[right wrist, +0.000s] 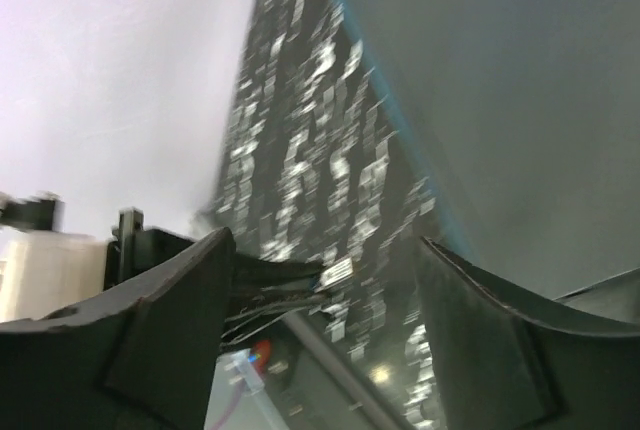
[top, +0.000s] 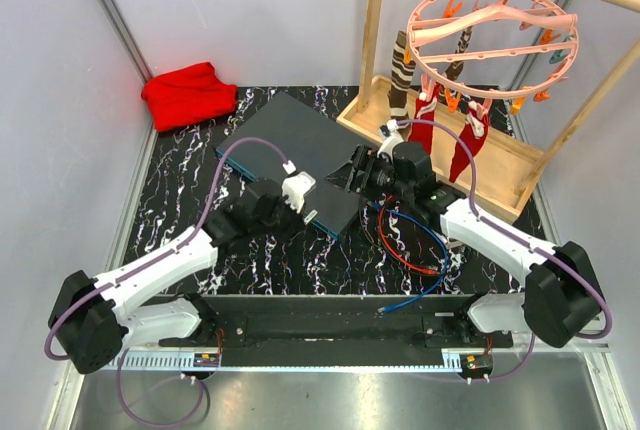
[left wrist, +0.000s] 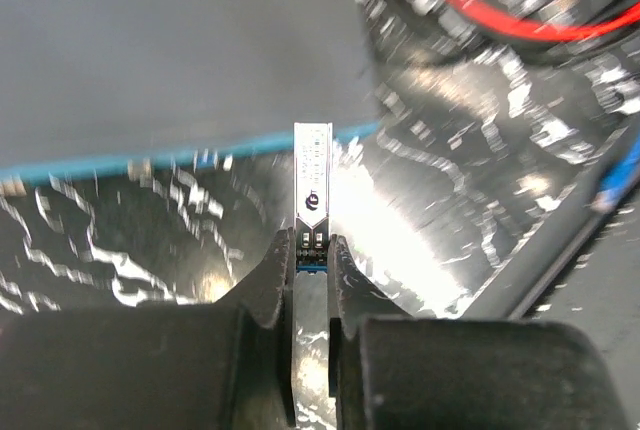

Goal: Insert the plug into the switch port
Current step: Pick up the plug from the center of the board.

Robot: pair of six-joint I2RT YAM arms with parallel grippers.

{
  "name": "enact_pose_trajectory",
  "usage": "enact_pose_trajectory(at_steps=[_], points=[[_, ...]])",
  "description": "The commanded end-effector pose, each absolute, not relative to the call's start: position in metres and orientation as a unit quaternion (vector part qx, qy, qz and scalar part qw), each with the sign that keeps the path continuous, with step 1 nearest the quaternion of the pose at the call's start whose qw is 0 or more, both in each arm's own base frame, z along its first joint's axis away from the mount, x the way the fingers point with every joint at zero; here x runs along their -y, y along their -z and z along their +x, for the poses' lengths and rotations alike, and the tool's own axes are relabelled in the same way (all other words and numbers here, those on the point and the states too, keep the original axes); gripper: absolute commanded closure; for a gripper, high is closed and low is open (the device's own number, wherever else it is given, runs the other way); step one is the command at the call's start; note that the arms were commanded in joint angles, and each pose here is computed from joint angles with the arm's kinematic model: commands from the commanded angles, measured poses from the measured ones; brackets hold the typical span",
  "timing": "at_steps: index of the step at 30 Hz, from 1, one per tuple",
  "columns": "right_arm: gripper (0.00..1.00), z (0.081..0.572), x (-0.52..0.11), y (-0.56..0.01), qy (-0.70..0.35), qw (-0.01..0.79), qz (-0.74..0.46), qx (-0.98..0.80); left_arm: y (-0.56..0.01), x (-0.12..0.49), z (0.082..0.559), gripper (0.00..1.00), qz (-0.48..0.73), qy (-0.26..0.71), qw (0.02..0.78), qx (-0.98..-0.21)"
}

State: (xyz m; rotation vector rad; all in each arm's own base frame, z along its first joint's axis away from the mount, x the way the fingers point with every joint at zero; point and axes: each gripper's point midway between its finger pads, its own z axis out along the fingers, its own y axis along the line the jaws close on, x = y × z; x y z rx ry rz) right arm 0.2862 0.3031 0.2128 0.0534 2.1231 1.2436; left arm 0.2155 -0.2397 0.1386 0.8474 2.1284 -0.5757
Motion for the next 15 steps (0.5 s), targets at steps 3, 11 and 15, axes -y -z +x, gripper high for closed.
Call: enact_pose_trajectory(at_steps=[3,11,15], points=[[0.09,0.336,-0.272,-0.211,-0.359,0.449,-0.064,-0.816,-0.114,0.218,0.233,1.0,0.265,0.178,0.413,-0.853],[0.0,0.384,-0.258,-0.186,-0.283,0.471,-0.117,-0.828,-0.111,0.199,0.256,1.0,0.221,0.144,0.413,-0.871],[0.0,0.406,-0.259,-0.18,-0.252,0.481,-0.155,-0.826,-0.103,0.193,0.263,1.0,0.219,0.124,0.392,-0.885]])
